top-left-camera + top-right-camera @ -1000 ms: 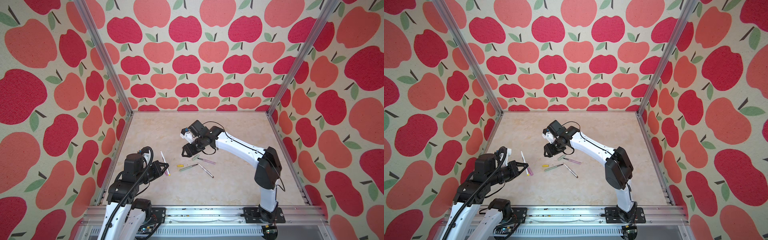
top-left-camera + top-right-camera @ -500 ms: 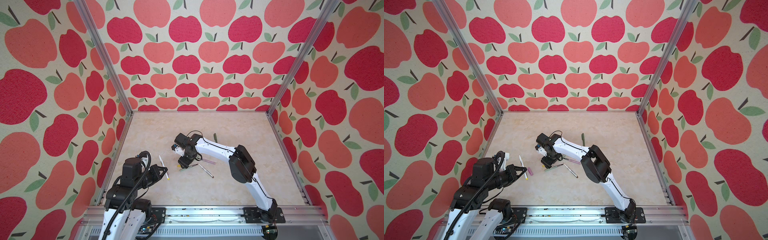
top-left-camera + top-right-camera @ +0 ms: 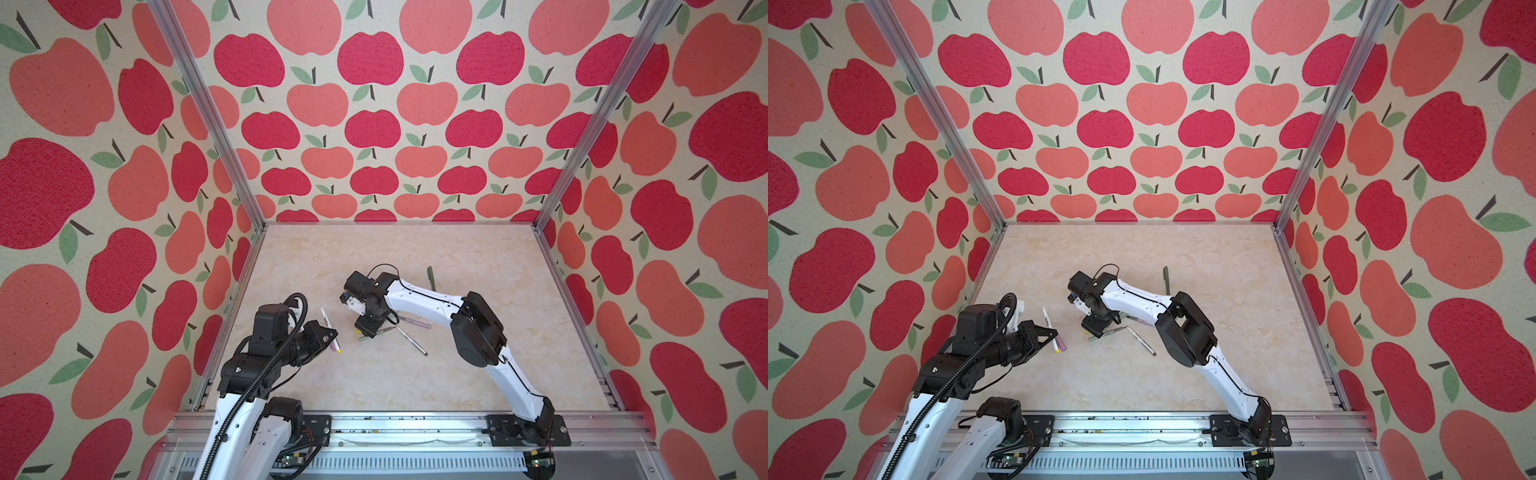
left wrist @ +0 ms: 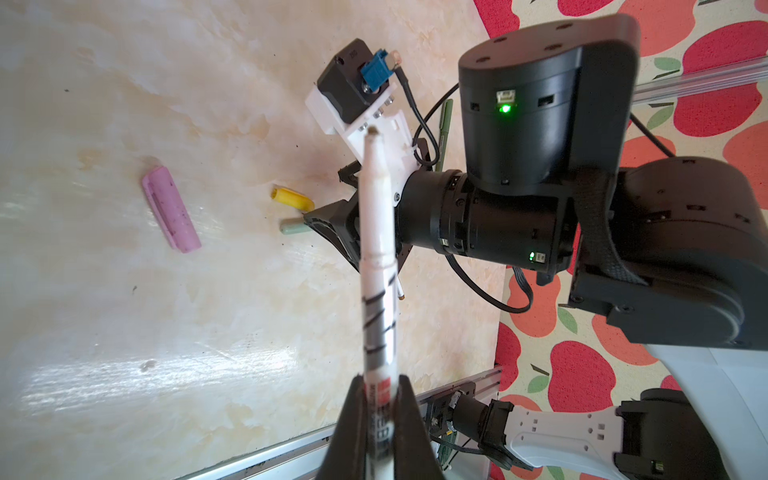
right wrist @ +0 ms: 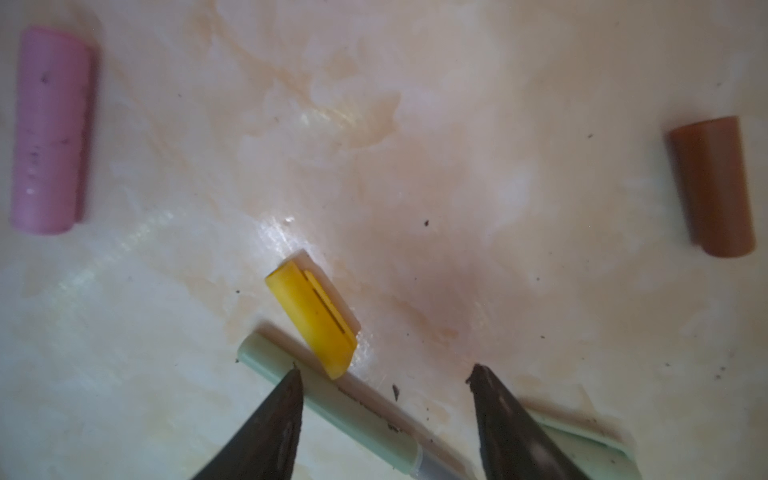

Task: Insert the pens into the pen caps
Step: 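Move the right gripper down toward the yellow cap on the table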

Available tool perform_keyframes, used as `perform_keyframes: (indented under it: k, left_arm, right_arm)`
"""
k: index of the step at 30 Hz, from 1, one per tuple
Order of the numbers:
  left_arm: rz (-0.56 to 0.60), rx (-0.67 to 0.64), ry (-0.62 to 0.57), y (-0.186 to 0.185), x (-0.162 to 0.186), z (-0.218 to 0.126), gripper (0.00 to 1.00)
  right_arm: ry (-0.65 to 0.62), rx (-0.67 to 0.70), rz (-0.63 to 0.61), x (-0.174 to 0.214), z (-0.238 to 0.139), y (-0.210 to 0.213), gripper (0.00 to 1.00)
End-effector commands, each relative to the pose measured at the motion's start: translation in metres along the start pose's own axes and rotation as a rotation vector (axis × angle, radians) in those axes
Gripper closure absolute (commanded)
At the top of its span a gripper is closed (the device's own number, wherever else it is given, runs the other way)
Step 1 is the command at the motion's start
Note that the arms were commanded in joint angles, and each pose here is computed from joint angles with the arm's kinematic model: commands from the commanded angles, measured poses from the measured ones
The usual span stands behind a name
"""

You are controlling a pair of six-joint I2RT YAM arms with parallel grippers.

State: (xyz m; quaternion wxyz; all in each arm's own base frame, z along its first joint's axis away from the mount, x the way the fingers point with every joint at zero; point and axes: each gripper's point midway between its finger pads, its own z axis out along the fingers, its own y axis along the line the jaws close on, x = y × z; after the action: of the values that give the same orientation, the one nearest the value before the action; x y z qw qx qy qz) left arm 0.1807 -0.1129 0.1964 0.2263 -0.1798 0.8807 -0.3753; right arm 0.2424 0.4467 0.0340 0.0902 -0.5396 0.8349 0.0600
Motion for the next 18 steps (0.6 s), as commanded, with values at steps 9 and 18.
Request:
perform_keyframes:
  k: [9,18]
  left_arm:
    - [0.035,0.044,-0.030,-0.013,-0.008,-0.004,1.00]
    - [0.048,0.058,-0.029,-0.010,-0.003,-0.004,1.00]
  right_arm:
    - [0.050,0.105,0.011,-0.002,0.030,-0.026,0.33]
    - [0.014,0.152,0.087,-0.020,0.030,-0.047,0.33]
